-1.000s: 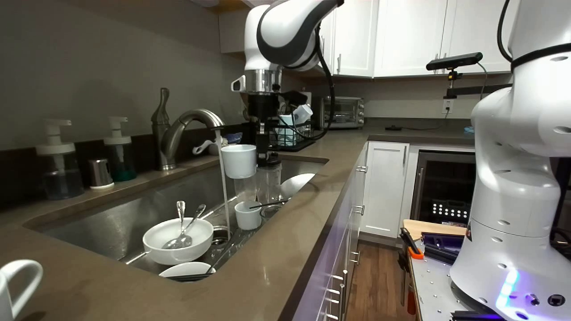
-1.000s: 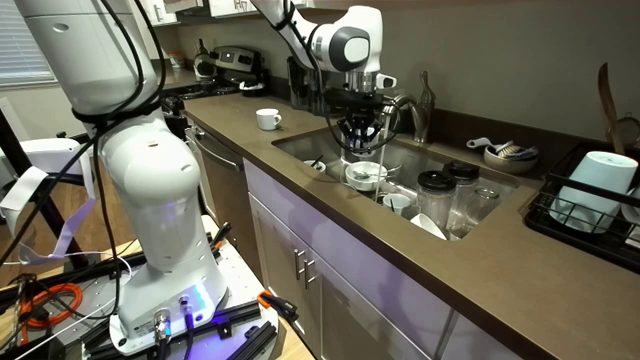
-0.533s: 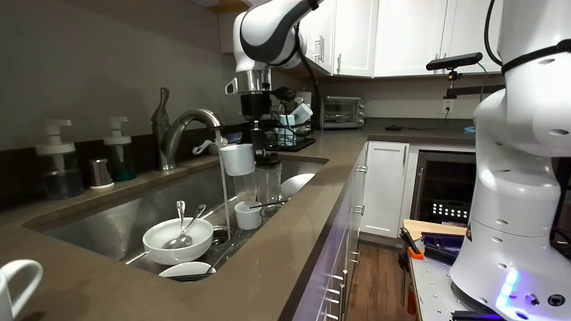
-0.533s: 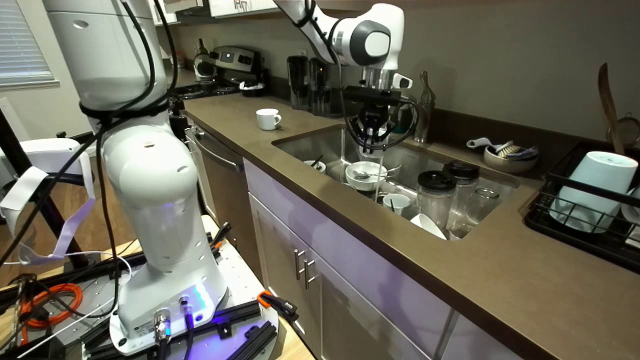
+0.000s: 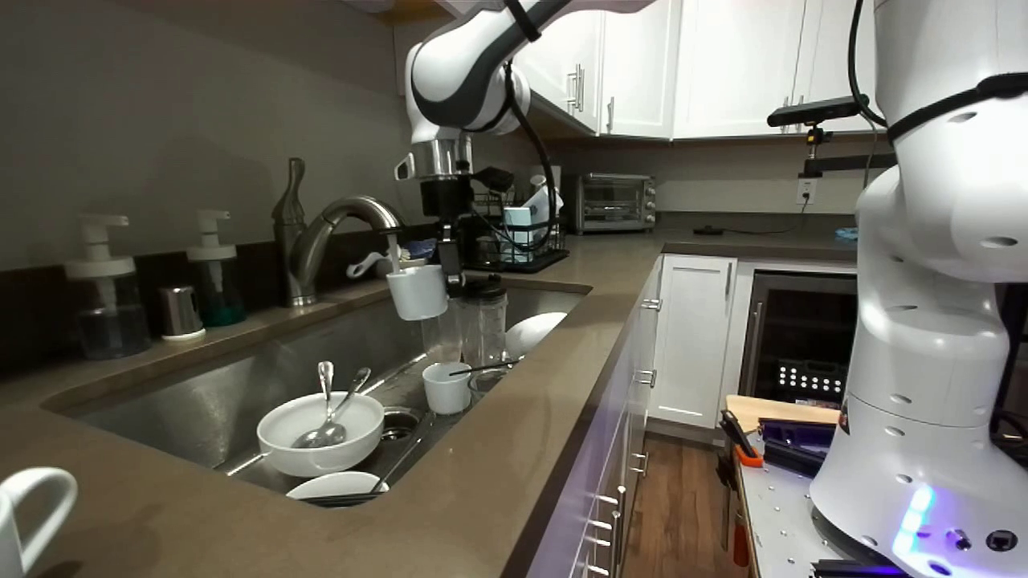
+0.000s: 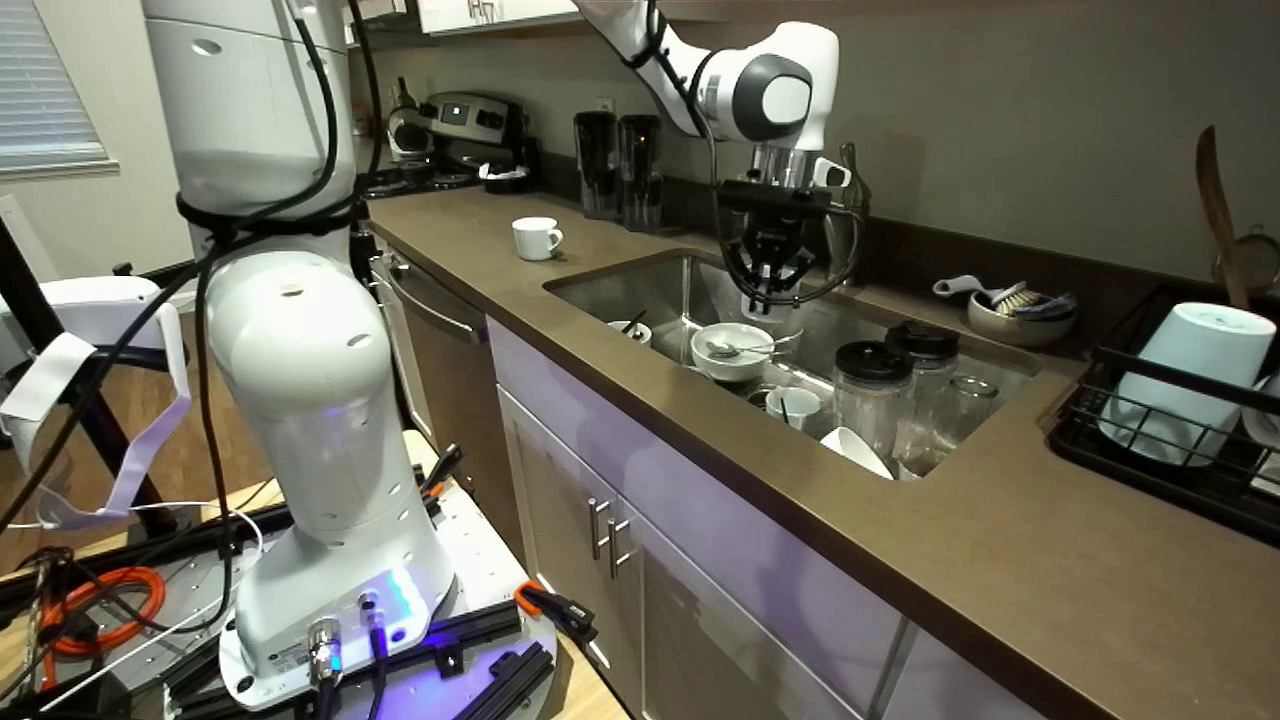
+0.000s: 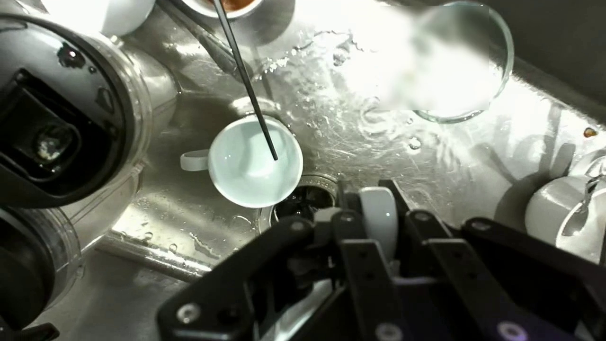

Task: Fill one of the mugs on the left side of the sink with water and then put it on the right side of the sink

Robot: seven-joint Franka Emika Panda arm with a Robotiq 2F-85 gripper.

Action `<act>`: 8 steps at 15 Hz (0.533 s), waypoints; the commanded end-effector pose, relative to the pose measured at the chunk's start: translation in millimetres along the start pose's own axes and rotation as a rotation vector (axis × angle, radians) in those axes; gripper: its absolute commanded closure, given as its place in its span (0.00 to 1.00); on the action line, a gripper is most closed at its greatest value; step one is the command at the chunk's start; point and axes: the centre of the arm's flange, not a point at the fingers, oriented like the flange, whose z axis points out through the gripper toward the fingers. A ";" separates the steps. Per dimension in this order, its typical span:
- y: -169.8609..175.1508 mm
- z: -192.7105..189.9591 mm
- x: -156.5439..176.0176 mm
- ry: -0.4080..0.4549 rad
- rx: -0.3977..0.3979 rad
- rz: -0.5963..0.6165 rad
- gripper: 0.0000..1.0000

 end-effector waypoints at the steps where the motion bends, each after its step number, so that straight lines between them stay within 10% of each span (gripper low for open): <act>1: 0.9 -0.2 1.9 0.001 -0.001 0.000 0.84; 8: 1.8 0.0 3.9 0.003 -0.001 -0.001 0.84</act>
